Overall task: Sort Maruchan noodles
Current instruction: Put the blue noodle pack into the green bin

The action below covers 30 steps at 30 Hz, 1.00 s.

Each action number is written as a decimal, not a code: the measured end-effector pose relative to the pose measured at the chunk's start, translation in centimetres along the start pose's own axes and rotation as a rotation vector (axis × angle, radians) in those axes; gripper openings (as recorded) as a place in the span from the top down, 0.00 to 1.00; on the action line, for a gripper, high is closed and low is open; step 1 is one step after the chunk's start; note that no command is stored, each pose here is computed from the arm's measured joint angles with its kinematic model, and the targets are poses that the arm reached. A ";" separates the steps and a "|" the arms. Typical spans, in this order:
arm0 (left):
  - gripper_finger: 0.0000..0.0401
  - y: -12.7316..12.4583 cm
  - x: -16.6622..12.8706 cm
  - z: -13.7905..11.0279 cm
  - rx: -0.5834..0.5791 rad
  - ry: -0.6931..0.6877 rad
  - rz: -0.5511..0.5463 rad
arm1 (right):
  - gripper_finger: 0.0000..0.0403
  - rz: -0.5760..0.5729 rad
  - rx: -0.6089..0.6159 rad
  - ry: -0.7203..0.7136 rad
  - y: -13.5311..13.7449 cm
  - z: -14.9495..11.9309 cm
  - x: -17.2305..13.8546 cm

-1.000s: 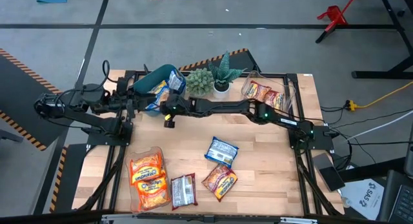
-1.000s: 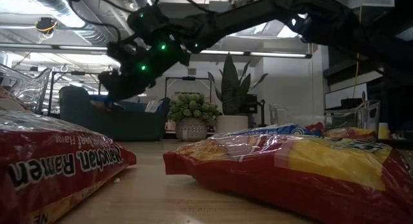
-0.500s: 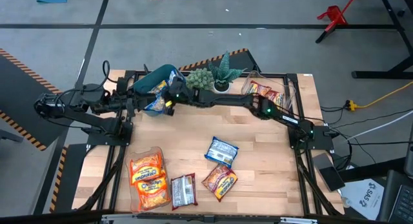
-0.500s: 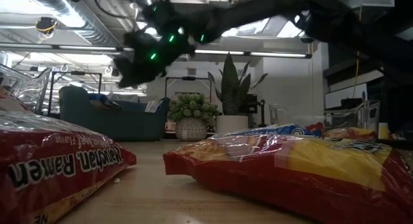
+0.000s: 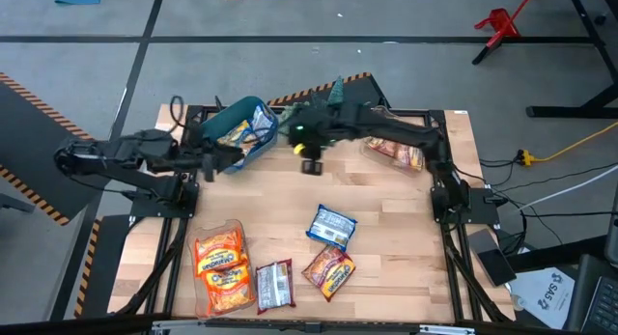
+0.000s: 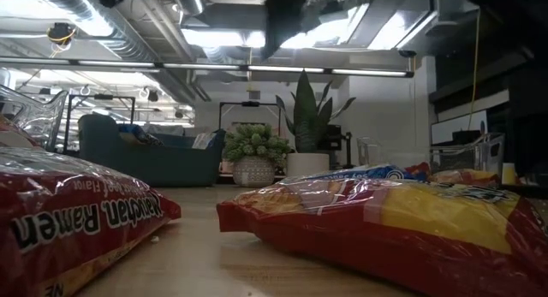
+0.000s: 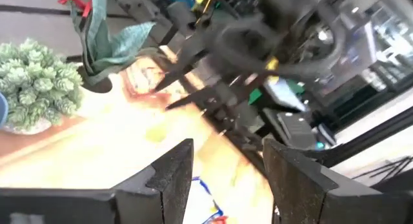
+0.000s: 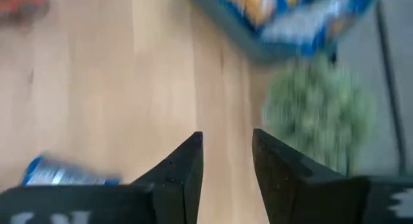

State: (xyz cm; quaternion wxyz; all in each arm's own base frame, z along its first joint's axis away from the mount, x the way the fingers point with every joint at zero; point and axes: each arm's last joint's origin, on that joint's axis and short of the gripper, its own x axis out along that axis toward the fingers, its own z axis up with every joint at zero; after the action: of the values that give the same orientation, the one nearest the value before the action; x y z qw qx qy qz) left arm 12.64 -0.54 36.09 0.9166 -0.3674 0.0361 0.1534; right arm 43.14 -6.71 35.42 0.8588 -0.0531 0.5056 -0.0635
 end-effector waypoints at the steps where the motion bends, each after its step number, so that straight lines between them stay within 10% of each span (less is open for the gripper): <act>1: 0.55 -0.1 0.5 -0.2 0.005 0.013 0.010 | 0.70 0.012 0.022 0.034 0.1 -0.6 -1.0; 17: 0.55 -3.7 14.5 -11.7 0.110 0.309 -0.053 | 0.70 0.045 0.185 0.117 7.8 -12.4 -15.5; 30: 0.55 1.0 21.8 -19.9 0.105 0.441 0.071 | 0.58 0.222 0.379 -0.147 18.1 -25.9 -7.2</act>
State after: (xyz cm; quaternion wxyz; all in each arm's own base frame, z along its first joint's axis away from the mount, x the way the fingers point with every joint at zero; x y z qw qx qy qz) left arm 34.02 -7.94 17.09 0.8985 -0.3422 0.2563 0.0993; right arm 18.01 11.57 26.29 0.8896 0.1604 0.4236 -0.0583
